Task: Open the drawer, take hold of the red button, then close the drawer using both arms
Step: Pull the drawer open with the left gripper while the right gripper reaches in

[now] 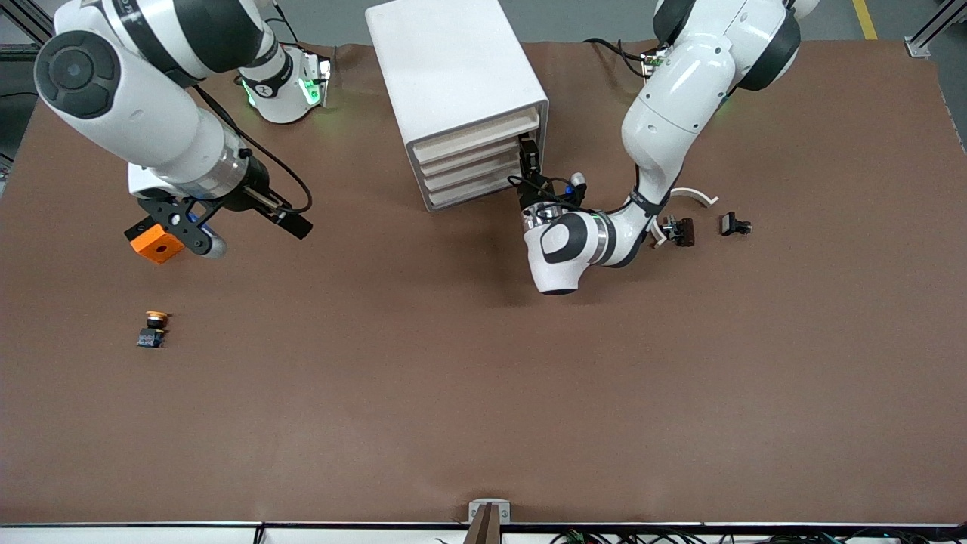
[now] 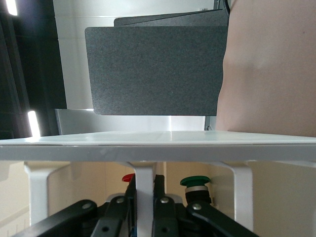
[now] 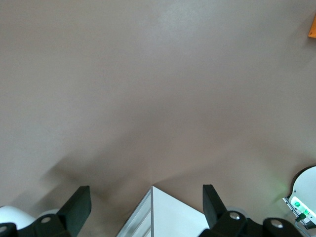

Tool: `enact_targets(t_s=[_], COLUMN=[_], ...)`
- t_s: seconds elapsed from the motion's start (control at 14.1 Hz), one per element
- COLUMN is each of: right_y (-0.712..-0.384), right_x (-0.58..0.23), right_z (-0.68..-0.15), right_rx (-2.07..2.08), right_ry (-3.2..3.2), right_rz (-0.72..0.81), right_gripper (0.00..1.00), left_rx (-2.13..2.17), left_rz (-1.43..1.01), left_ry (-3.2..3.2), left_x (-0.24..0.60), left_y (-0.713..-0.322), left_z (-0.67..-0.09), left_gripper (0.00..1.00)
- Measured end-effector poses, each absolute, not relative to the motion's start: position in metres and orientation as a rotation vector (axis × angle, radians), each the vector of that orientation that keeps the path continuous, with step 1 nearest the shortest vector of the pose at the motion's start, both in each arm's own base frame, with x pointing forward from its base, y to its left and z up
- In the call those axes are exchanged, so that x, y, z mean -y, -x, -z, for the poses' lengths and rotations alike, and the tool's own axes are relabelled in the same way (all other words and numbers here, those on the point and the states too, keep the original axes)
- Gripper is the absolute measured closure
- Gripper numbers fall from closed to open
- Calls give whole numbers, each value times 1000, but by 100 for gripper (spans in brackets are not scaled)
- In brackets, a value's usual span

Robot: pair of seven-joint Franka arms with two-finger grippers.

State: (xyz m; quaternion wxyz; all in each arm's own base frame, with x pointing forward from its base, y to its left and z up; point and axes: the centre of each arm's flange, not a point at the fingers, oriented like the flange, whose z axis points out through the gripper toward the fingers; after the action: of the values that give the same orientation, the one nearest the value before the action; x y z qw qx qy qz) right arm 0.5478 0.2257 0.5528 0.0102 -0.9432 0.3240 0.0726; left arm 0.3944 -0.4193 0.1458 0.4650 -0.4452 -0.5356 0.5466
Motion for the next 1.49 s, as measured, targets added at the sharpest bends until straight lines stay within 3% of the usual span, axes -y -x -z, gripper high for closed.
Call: enact_targets(t_s=[0.64,1.06,1.49], right_y=[-540,-539,-531], right_x=[-249,-271,-315], right_z=[-546,-534,-516], right_rx=[-1074,-1131,-1073], right_ry=[2938,2933,2938], right_rz=[-242,-252,-322], right_gripper=[0,0,0], left_rx=[1333,1472,1525], left_rz=[-1355,-1458,-1509], left_ry=[1092,1063,1035], left_x=[415,360,336], left_y=[-403,-472,-496], left_z=[-147,-160,-163], left_gripper=[85,90,90])
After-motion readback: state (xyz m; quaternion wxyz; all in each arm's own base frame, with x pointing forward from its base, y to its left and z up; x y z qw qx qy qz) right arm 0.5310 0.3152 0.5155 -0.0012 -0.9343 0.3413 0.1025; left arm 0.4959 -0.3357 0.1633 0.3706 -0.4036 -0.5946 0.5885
